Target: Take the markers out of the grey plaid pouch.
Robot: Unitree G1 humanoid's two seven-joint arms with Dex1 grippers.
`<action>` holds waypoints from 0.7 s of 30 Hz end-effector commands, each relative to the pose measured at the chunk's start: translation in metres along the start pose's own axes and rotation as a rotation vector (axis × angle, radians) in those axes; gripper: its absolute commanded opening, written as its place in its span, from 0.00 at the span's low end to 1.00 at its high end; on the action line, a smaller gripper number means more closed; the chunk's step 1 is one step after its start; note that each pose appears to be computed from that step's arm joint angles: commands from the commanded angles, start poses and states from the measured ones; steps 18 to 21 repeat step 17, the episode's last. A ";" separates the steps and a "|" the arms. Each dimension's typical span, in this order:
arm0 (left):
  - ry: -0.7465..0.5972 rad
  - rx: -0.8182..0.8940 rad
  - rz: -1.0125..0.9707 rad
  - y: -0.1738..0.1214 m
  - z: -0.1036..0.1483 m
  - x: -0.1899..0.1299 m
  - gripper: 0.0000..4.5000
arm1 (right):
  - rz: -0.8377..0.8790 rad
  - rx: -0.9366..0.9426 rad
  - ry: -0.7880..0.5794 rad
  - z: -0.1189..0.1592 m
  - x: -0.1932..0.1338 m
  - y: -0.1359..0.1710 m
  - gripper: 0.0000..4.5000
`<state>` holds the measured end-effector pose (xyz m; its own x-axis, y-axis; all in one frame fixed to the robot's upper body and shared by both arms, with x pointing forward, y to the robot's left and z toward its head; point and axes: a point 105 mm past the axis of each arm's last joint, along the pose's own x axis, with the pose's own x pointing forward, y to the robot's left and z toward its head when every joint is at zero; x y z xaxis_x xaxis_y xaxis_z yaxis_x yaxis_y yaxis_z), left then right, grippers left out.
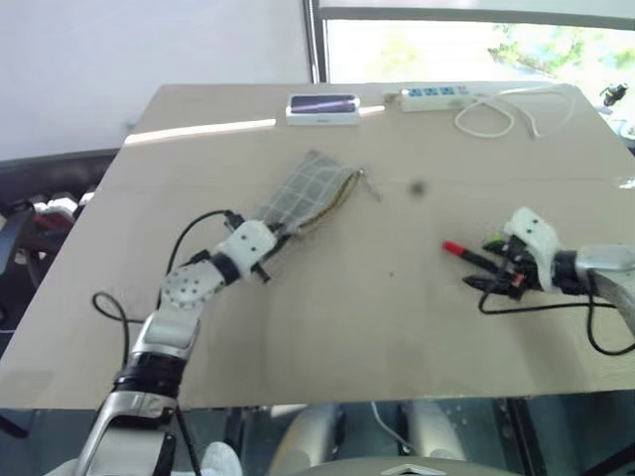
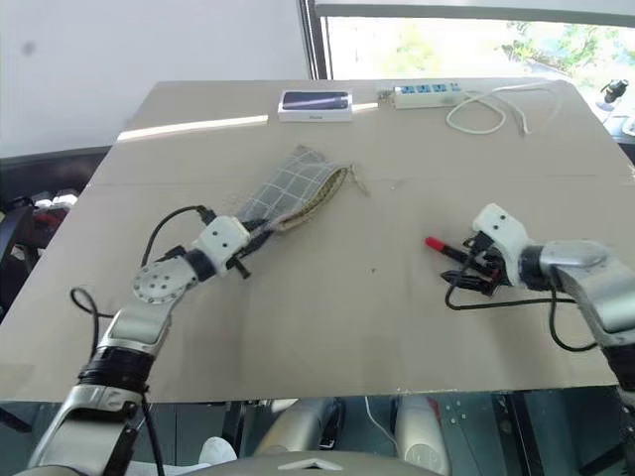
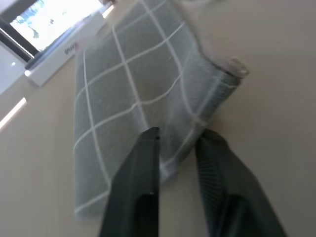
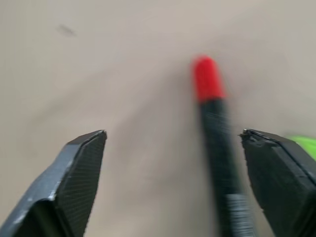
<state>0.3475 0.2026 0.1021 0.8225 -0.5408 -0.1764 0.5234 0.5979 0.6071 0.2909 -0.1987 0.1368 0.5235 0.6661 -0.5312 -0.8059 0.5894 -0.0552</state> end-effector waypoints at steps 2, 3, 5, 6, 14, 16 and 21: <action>0.066 0.044 0.086 0.031 -0.012 -0.031 0.66 | 0.061 0.034 -0.185 0.015 -0.023 0.026 0.98; 0.076 0.041 0.089 0.032 -0.015 -0.037 0.76 | 0.050 0.059 -0.196 0.008 -0.026 0.027 0.98; 0.095 -0.061 0.064 0.022 -0.020 -0.053 0.95 | 0.016 0.103 -0.199 -0.014 -0.033 0.026 0.98; 0.088 -0.143 0.021 0.010 -0.018 -0.061 0.99 | 0.003 0.131 -0.205 -0.026 -0.038 0.026 0.98; 0.147 -0.508 -0.155 -0.050 -0.003 -0.112 0.99 | -0.076 0.194 -0.232 -0.069 -0.068 0.017 0.98; 0.157 -0.529 -0.167 -0.052 -0.002 -0.119 0.99 | -0.082 0.188 -0.204 -0.077 -0.073 0.012 0.98; 0.149 -0.556 -0.177 -0.053 0.000 -0.121 0.99 | -0.084 0.183 -0.191 -0.080 -0.073 0.010 0.98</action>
